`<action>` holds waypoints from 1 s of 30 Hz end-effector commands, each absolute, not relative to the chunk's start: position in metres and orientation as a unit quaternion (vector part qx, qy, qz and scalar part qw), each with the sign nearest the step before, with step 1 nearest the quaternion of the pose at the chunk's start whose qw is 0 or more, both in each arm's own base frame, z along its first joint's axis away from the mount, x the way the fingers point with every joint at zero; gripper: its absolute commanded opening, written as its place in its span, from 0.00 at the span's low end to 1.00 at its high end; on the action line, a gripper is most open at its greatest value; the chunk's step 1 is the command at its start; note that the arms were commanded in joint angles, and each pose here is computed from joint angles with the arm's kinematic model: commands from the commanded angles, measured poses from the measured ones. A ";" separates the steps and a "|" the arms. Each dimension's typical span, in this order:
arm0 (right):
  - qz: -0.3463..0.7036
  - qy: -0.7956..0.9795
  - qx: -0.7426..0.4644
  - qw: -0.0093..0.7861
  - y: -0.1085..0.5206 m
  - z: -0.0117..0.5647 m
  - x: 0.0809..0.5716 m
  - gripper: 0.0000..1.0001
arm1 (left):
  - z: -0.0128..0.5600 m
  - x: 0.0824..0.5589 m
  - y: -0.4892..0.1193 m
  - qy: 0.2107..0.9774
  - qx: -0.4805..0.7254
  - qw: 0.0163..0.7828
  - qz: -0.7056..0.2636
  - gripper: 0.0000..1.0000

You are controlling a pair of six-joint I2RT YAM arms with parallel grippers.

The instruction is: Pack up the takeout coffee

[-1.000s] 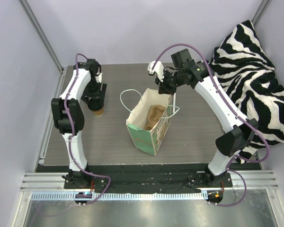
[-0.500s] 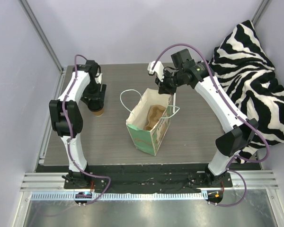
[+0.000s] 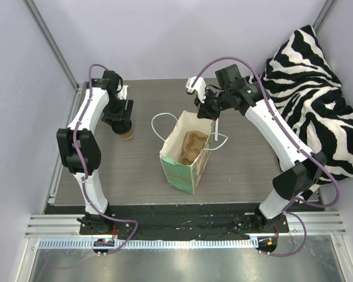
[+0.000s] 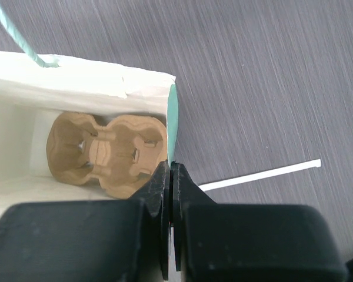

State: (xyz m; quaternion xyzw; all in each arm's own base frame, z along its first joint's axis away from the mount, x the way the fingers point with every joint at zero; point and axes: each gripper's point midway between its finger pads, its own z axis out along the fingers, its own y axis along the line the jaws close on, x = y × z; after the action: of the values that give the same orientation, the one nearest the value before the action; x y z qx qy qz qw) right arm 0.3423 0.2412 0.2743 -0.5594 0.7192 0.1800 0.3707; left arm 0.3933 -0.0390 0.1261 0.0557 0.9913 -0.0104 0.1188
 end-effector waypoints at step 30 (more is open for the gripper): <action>0.150 0.792 -0.344 0.481 0.217 0.320 0.360 0.01 | 0.453 0.228 -0.248 0.721 0.436 0.435 -0.317 0.00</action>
State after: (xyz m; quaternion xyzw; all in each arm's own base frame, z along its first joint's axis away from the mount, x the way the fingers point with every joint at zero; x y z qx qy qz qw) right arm 0.3510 0.2193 0.2949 -0.4008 0.7878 0.1483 0.4436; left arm 0.2534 -0.2351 0.4636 0.3997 0.7276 -0.2985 0.4709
